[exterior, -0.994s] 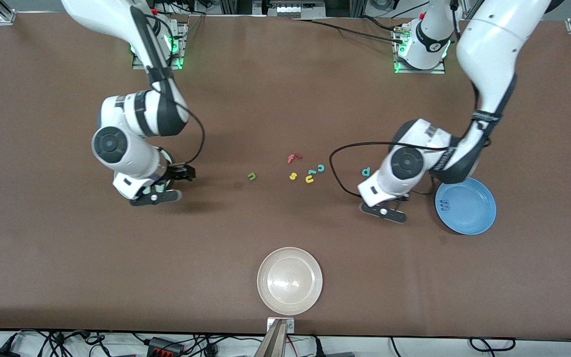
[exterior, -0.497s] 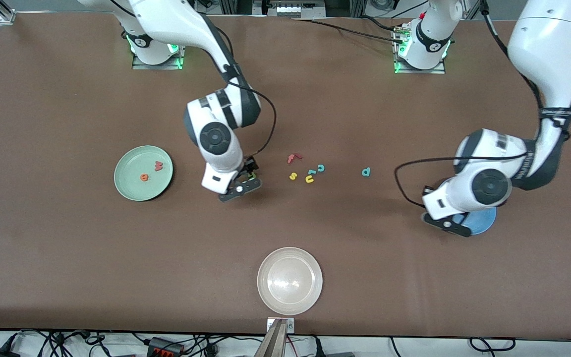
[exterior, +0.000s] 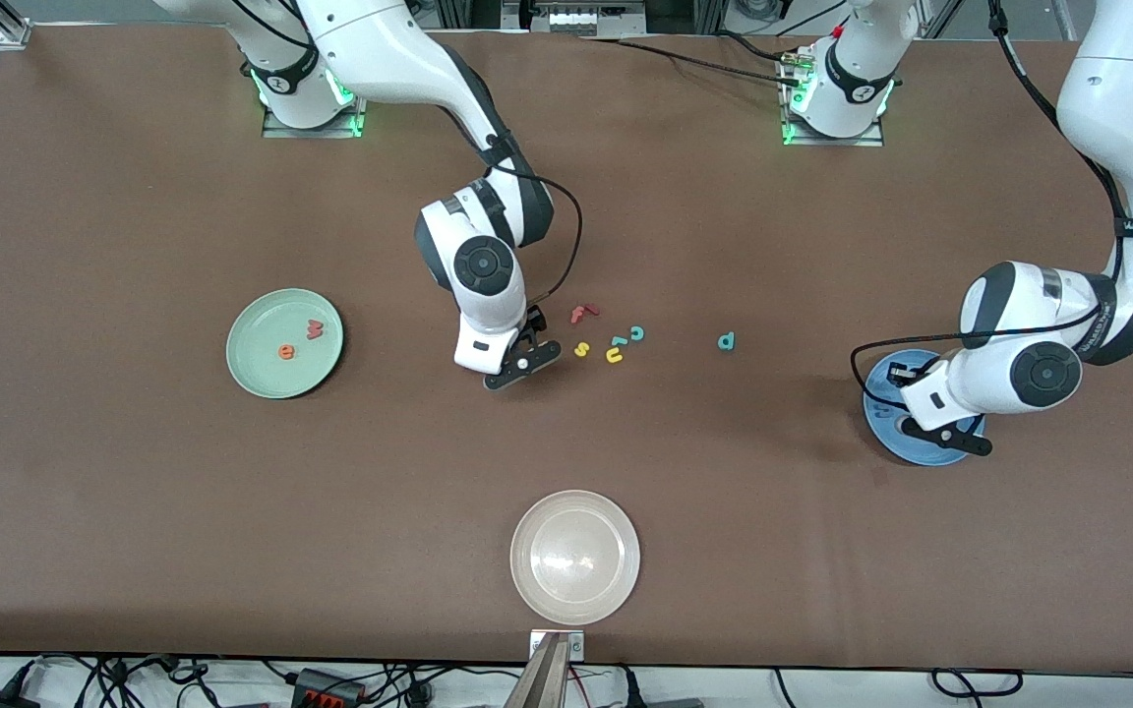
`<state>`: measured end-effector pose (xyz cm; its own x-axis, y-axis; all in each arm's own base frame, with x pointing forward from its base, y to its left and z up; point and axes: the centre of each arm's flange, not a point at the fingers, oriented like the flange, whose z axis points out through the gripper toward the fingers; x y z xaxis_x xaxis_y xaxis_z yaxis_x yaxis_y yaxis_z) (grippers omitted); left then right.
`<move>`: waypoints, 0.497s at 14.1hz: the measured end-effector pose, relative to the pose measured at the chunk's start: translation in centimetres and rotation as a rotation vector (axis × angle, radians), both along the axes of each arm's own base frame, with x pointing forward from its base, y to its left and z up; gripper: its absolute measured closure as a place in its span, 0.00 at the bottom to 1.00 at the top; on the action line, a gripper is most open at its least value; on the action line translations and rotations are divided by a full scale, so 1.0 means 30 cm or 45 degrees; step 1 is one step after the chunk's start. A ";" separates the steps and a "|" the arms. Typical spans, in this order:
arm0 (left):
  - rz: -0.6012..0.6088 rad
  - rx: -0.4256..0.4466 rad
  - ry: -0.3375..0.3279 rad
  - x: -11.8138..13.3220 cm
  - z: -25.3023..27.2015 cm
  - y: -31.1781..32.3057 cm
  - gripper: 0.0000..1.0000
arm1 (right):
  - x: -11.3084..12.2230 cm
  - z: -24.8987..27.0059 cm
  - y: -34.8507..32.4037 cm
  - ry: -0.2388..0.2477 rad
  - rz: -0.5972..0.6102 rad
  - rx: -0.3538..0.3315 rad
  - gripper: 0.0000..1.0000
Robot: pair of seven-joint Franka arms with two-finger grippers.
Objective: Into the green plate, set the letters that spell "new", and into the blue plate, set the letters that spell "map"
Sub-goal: 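Place the yellow a on the blue plate while the right gripper grasps green u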
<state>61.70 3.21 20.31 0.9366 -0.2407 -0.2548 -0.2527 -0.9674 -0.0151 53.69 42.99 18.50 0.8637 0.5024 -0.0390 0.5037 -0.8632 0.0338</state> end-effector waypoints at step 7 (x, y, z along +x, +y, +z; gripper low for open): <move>-0.050 -0.030 0.008 -0.009 0.075 -0.135 0.24 | -0.018 -0.047 0.009 0.011 0.011 -0.017 0.20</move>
